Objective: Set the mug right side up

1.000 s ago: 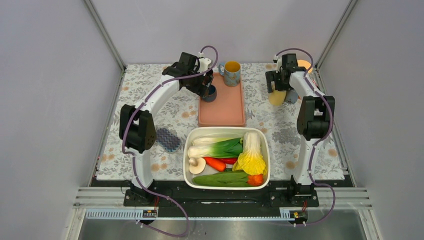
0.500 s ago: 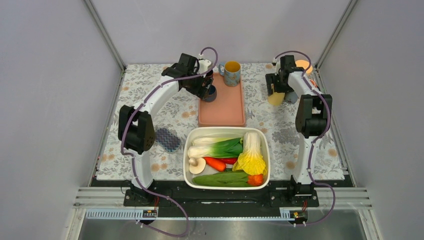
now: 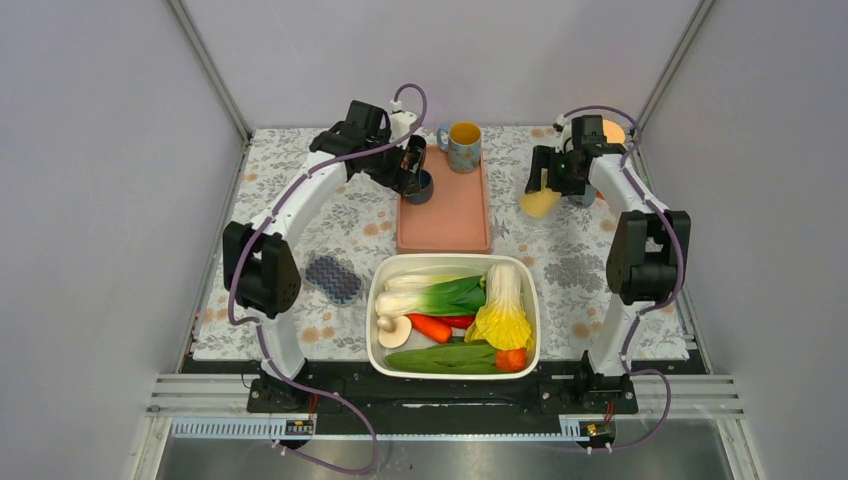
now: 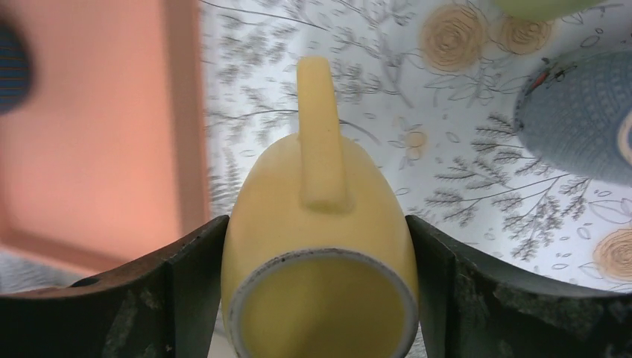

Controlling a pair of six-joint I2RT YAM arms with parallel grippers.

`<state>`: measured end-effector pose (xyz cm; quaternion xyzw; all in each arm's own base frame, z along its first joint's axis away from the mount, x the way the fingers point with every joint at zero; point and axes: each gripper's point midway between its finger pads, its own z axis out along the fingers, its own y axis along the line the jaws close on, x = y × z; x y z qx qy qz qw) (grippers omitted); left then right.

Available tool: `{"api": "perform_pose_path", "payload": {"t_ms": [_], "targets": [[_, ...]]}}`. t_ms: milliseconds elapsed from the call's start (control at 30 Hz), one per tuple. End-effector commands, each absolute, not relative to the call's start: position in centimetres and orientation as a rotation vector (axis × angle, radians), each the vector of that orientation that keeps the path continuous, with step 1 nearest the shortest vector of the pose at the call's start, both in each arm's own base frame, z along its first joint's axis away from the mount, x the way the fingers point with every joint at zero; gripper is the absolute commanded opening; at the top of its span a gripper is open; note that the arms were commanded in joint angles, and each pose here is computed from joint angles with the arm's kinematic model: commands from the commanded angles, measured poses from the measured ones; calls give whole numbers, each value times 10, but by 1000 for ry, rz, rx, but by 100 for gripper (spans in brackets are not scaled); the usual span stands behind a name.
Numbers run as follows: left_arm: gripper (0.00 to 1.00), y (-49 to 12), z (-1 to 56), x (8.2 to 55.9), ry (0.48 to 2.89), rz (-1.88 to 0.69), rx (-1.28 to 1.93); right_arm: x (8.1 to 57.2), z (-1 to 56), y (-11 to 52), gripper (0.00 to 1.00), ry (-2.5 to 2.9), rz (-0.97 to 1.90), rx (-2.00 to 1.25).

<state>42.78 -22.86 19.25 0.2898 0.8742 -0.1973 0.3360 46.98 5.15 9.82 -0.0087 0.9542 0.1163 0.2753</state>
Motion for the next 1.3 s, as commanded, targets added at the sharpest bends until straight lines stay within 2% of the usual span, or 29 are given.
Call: {"api": "perform_pose_path", "payload": {"t_ms": [0, 267, 533, 700, 767, 967, 1033, 1167, 1267], "targets": [[83, -255, 253, 402, 2170, -786, 769, 478, 223, 86, 0, 2190, 557, -7], [89, -302, 336, 354, 2000, -1276, 824, 420, 330, 143, 0, 1818, 954, 7], [89, -332, 401, 321, 1824, -1528, 853, 365, 406, 188, 0, 1497, 1213, -2], [88, -342, 411, 308, 1792, -1558, 877, 348, 427, 204, 0, 1421, 1276, -17], [85, -344, 414, 305, 1785, -1584, 880, 344, 431, 211, 0, 1408, 1298, -25], [66, -344, 428, 303, 1728, -1586, 890, 342, 432, 222, 0, 1387, 1388, -21], [58, -344, 432, 303, 1712, -1583, 895, 340, 432, 224, 0, 1375, 1421, -15], [37, -348, 439, 297, 1683, -1624, 916, 336, 438, 229, 0, 1341, 1495, 8], [33, -351, 446, 288, 1645, -1675, 955, 333, 444, 235, 0, 1309, 1546, 21]]}}
